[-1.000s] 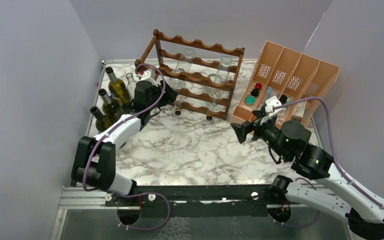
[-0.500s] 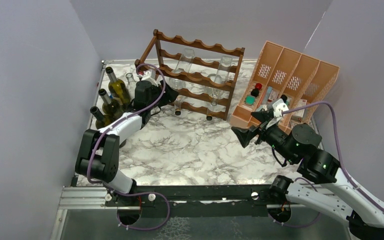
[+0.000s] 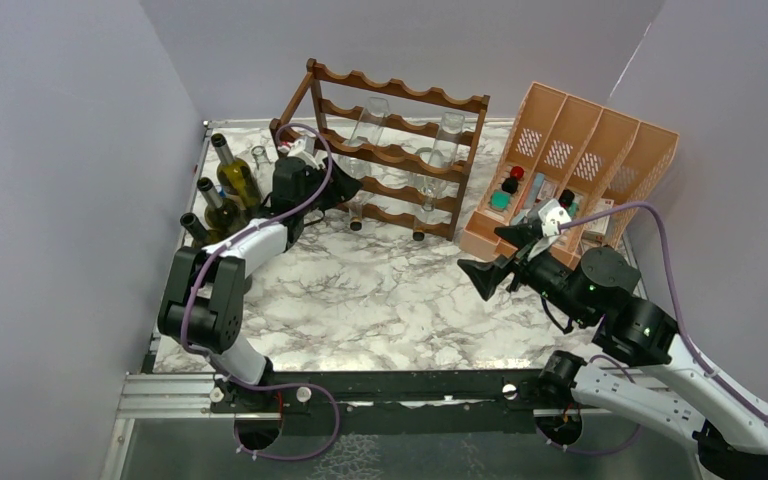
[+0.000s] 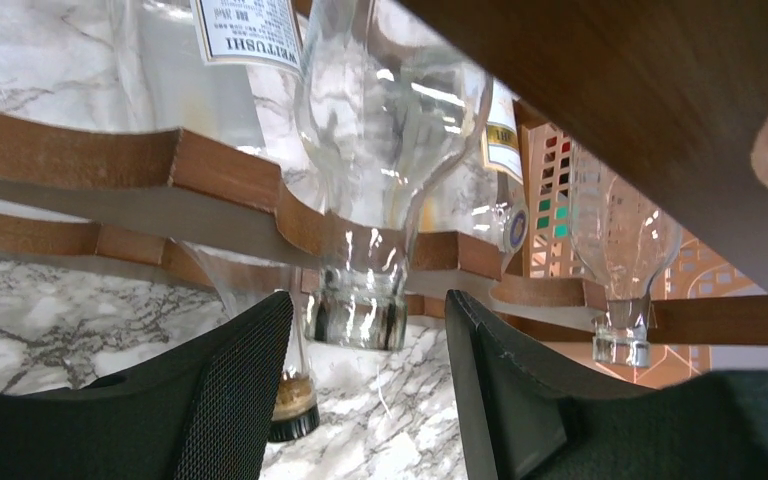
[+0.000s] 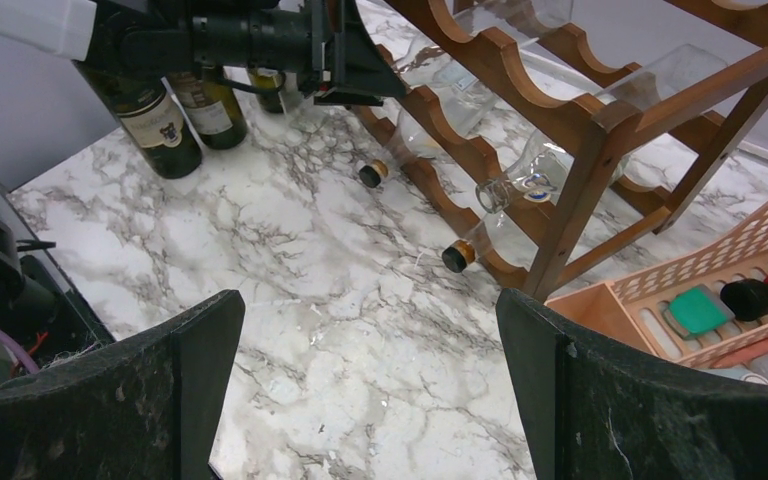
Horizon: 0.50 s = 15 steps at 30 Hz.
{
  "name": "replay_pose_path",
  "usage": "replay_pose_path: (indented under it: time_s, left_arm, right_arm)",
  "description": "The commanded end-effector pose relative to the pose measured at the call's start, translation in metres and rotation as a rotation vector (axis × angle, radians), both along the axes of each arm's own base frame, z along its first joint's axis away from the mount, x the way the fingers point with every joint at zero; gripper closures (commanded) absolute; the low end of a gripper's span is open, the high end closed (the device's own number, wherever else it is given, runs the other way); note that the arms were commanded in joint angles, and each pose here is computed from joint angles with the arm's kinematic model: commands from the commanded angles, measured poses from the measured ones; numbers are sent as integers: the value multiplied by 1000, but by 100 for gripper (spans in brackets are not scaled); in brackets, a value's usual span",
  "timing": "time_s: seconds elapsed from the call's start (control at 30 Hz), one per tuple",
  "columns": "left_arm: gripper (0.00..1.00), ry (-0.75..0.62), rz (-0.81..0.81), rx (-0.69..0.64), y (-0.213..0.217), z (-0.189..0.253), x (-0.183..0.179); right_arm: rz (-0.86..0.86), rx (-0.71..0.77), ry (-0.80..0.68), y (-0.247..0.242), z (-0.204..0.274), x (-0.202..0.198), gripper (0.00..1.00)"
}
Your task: Take the wine bottle off the wine rack
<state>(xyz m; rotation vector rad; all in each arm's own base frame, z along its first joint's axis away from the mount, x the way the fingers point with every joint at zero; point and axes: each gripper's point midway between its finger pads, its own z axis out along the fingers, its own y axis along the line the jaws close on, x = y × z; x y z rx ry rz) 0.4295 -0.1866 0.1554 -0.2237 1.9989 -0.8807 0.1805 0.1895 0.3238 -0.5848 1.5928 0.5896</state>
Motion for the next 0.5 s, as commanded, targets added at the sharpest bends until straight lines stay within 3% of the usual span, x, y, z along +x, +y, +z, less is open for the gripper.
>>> replay_pose_path:
  time_s: [0.0, 0.47]
  left_arm:
    - [39, -25, -15, -58, -3, 14, 14]
    - [37, -25, -31, -106, -9, 16, 19]
  right_arm:
    - [40, 29, -3, 7, 8, -5, 0]
    - [39, 40, -6, 8, 7, -4, 0]
